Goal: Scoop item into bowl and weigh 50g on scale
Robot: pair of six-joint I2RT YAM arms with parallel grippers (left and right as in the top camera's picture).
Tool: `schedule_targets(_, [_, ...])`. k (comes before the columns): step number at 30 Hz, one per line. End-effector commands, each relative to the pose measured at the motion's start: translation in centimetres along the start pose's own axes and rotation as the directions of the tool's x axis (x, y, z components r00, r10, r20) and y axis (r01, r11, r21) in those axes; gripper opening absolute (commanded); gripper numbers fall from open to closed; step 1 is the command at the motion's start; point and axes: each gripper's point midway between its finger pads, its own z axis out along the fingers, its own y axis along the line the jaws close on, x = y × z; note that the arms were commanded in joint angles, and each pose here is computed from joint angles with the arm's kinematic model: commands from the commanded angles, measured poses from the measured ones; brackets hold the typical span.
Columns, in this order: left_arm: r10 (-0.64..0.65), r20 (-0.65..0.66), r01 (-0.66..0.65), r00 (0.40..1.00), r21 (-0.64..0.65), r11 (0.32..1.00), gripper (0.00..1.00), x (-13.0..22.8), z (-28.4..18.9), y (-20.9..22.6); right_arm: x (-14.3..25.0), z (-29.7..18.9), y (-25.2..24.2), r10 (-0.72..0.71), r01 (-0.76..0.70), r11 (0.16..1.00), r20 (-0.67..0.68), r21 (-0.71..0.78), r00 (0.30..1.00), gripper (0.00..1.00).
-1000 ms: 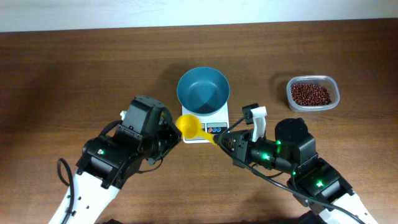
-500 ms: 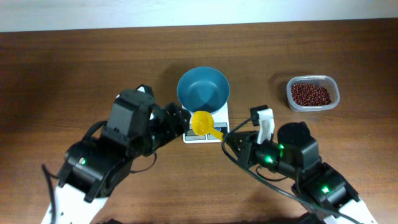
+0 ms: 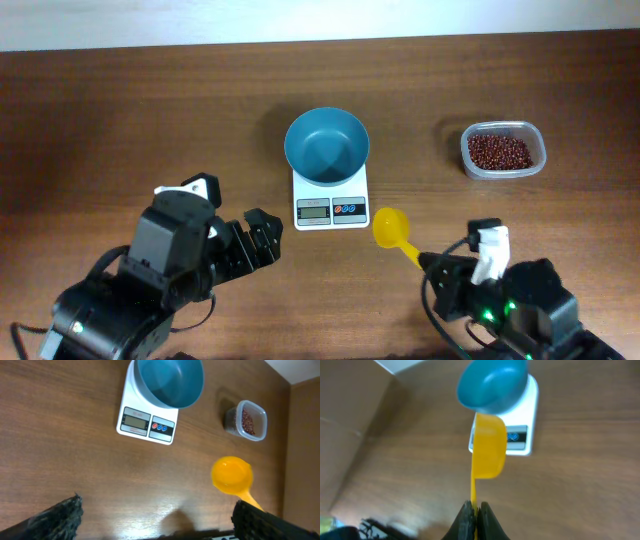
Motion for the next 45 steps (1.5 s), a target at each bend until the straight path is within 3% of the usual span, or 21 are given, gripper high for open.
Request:
schedule_targets(1, [0.068,-0.011,-0.068,0.998,-0.032,0.997,0.72,-0.4,0.9,0.0,-1.7,-2.7,-0.1,-0.016,0.013,0.999,0.075,0.045,0.997,0.04])
schedule_targets(3, [0.100,-0.047,-0.102,0.994,-0.054,0.993,0.56,-0.2,2.0,0.1,-1.8,-3.7,-0.1,-0.016,0.012,0.998,0.072,0.059,0.997,0.04])
schedule_targets(10, [0.165,-0.171,-0.182,0.971,-0.086,0.980,0.20,1.3,7.2,-1.9,-4.1,-7.9,-1.4,-0.028,-0.006,0.983,0.177,0.185,0.984,0.04])
schedule_targets(12, [0.192,-0.202,-0.220,0.960,-0.124,0.968,0.00,1.9,9.2,-2.0,-5.2,-9.2,-1.7,-0.034,-0.016,0.977,0.229,0.213,0.973,0.04])
schedule_targets(21, [0.390,-0.229,-0.443,0.892,-0.268,0.855,0.00,3.7,15.0,-2.3,-6.5,-10.3,-2.6,-0.017,-0.068,0.962,0.306,0.266,0.952,0.04])
schedule_targets(26, [0.538,-0.225,-0.583,0.812,-0.353,0.732,0.00,4.9,18.0,-2.8,-6.5,-10.4,-2.7,-0.018,-0.070,0.960,0.308,0.272,0.951,0.04])
schedule_targets(32, [0.555,-0.307,-0.633,0.773,-0.410,0.656,0.00,6.6,21.1,-1.1,-6.6,-10.4,-2.8,-0.020,-0.071,0.958,0.312,0.278,0.950,0.04])
schedule_targets(35, [0.538,-0.324,-0.627,0.779,-0.368,0.687,0.00,7.6,22.1,-1.6,-6.8,-10.6,-3.2,-0.025,-0.079,0.950,0.326,0.301,0.945,0.04])
schedule_targets(40, [0.557,-0.190,-0.588,0.808,-0.310,0.747,0.00,6.6,23.9,-4.8,-6.5,-10.7,-3.7,-0.030,-0.078,0.942,0.315,0.326,0.949,0.04])
schedule_targets(45, [0.560,-0.180,-0.586,0.809,-0.313,0.747,0.00,6.6,24.2,-4.7,-5.6,-11.3,-5.7,-0.054,-0.077,0.901,0.287,0.428,0.956,0.04])
